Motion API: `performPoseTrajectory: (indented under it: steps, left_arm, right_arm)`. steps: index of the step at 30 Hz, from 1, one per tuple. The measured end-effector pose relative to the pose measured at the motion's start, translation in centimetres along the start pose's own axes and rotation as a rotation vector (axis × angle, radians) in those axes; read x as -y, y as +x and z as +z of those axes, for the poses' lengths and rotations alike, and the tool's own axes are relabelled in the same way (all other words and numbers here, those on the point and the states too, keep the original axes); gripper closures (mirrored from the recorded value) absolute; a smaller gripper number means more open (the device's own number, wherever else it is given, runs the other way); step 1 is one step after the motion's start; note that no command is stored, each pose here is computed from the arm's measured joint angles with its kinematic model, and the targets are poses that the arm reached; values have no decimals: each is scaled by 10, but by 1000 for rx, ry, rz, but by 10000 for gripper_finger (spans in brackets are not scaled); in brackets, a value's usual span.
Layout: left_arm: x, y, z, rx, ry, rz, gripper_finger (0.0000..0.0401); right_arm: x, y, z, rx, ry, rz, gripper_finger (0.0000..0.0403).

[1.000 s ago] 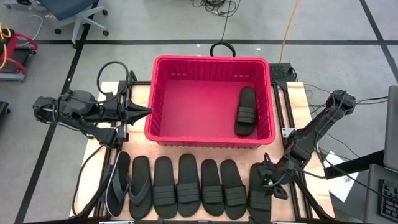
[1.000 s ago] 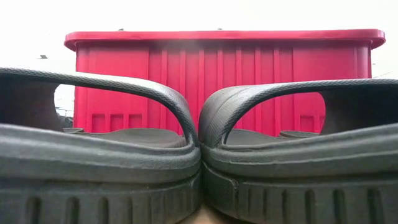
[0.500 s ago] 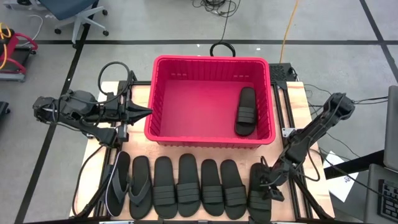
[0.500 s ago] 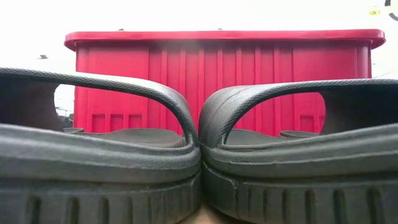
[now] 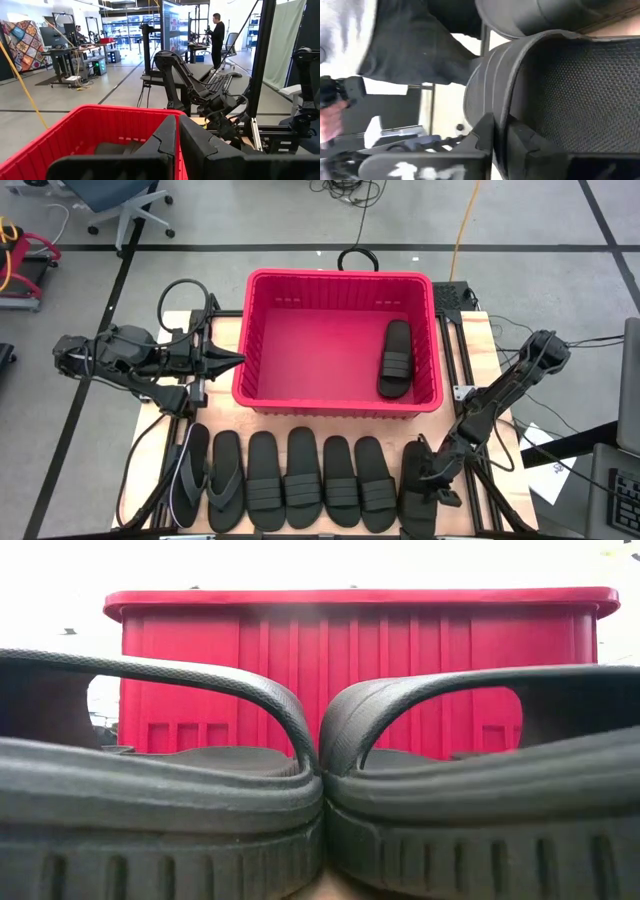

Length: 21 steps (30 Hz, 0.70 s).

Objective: Pick and place slides into bin
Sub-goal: Put the black slide into the red bin

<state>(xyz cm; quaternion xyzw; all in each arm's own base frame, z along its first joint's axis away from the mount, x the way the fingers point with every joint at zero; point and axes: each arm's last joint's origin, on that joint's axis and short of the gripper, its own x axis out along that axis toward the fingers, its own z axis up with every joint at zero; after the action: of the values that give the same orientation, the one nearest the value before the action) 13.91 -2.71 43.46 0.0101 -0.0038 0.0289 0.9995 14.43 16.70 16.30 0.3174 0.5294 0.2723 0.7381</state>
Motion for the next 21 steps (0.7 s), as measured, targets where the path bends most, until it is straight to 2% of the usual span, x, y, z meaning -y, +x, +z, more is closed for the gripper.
performPoseTrajectory:
  steps: [6,10,13,17,21]
  left_arm:
    - [0,0,0,1,6,1,377]
    - [0,0,0,1,5,0,377]
    - [0,0,0,1,5,0,377]
    - [0,0,0,1,5,0,377]
    - [0,0,0,1,34,-7,377]
  right_arm:
    - [-19,-14,3,1,9,169,396]
    - [-32,-21,5,18,24,212,398]
    - [-52,-27,10,14,13,242,399]
    - [-87,-42,22,-2,-49,221,400]
    - [-119,-77,37,-29,-169,111,400]
